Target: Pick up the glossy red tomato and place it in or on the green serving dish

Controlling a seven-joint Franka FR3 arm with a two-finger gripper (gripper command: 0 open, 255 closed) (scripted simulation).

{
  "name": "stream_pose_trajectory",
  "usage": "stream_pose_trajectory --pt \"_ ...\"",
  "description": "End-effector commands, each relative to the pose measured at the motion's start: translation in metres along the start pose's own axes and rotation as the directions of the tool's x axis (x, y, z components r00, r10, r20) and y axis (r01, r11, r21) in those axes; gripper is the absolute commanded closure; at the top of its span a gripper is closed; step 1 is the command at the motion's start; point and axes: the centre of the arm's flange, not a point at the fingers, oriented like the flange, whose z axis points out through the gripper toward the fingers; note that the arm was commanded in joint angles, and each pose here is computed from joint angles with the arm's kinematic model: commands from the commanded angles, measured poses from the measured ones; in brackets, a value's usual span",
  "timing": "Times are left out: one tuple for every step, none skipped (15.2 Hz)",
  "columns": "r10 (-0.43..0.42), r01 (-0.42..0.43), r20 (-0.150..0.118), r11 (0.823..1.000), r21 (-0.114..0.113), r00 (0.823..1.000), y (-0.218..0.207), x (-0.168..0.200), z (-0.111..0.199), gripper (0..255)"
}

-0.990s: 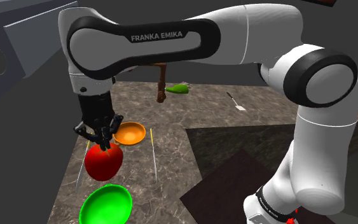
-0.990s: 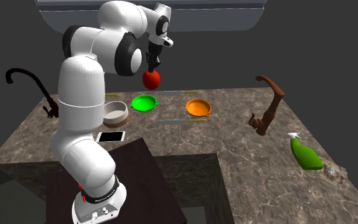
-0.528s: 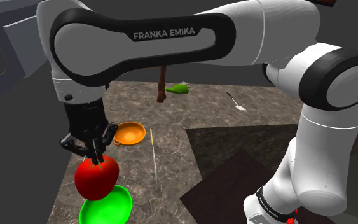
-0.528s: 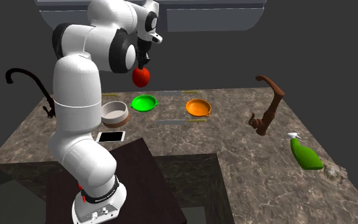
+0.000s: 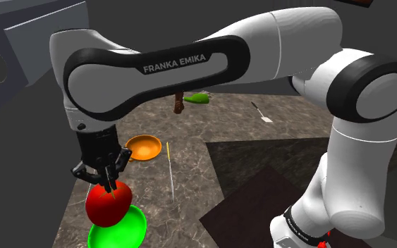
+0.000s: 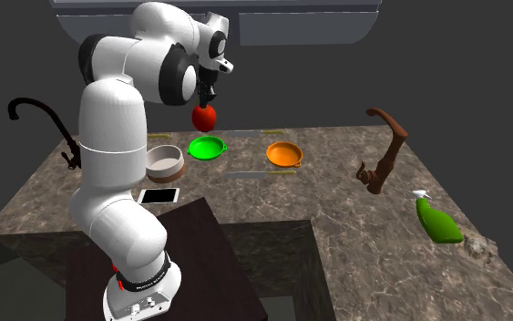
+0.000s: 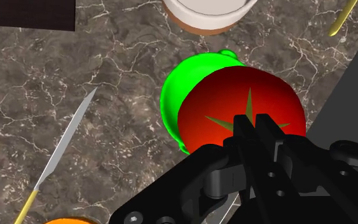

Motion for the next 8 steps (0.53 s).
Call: stream_pose_trajectory --pt "0.000 0.000 0.000 1.000 0.000 1.000 0.002 0.003 0.010 255" --pt "0.000 0.000 0.000 1.000 0.000 1.000 0.002 0.004 0.015 255" --pt "0.000 0.000 0.000 1.000 0.000 1.000 0.003 0.006 0.021 255" --pt "0.000 0.000 0.000 1.000 0.000 1.000 0.003 0.007 0.026 255" --pt "0.000 0.000 0.000 1.000 0.000 1.000 0.004 0.009 0.031 255" --pt "0.000 0.000 0.000 1.000 0.000 1.000 0.004 0.010 0.036 255" --pt "0.000 0.000 0.000 1.000 0.000 1.000 0.005 0.012 0.041 255" --pt "0.000 0.000 0.000 1.000 0.000 1.000 0.005 0.013 0.046 255"
